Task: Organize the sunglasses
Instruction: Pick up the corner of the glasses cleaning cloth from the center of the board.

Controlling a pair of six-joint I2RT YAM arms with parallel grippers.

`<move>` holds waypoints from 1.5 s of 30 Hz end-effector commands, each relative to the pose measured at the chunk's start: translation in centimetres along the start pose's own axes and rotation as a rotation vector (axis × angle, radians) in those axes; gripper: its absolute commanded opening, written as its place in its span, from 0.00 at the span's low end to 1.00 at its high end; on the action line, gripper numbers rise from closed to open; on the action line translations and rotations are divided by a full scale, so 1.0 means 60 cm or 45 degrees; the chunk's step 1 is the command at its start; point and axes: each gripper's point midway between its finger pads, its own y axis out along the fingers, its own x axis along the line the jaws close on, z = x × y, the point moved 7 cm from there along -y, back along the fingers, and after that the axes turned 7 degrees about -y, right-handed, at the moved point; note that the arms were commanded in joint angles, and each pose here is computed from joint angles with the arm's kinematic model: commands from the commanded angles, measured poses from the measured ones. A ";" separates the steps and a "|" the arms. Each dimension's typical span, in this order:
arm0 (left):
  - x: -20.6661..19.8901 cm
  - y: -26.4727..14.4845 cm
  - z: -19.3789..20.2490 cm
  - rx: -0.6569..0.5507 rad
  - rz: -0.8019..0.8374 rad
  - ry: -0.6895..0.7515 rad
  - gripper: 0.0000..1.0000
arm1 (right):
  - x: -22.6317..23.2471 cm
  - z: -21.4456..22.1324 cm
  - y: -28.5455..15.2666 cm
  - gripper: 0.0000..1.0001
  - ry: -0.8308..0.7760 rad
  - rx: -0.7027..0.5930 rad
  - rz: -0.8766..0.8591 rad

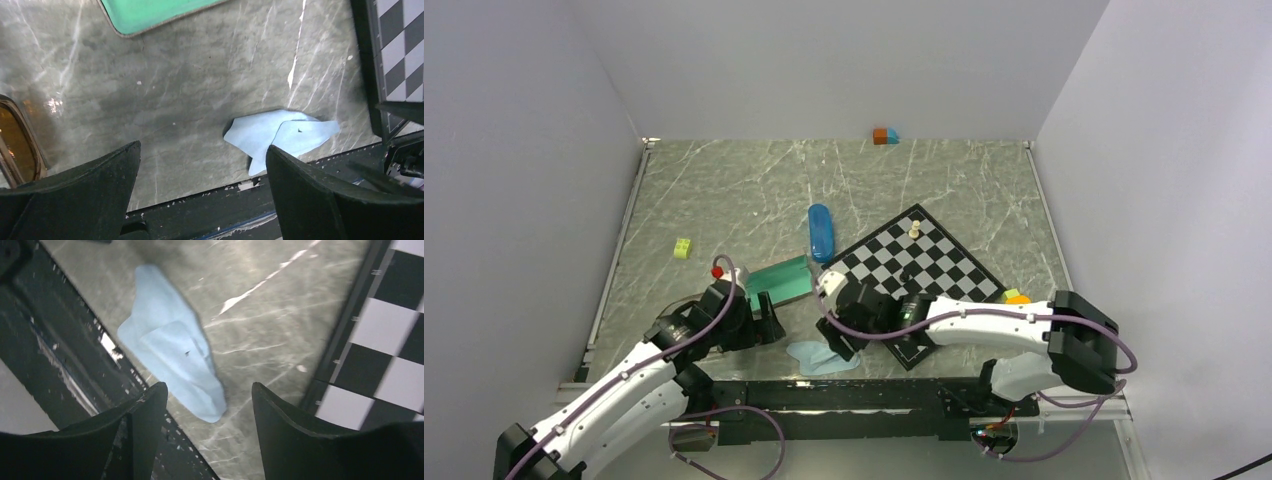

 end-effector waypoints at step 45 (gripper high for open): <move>-0.077 0.061 0.127 0.456 0.126 0.122 0.18 | 0.024 0.119 0.013 0.16 0.622 0.125 -0.082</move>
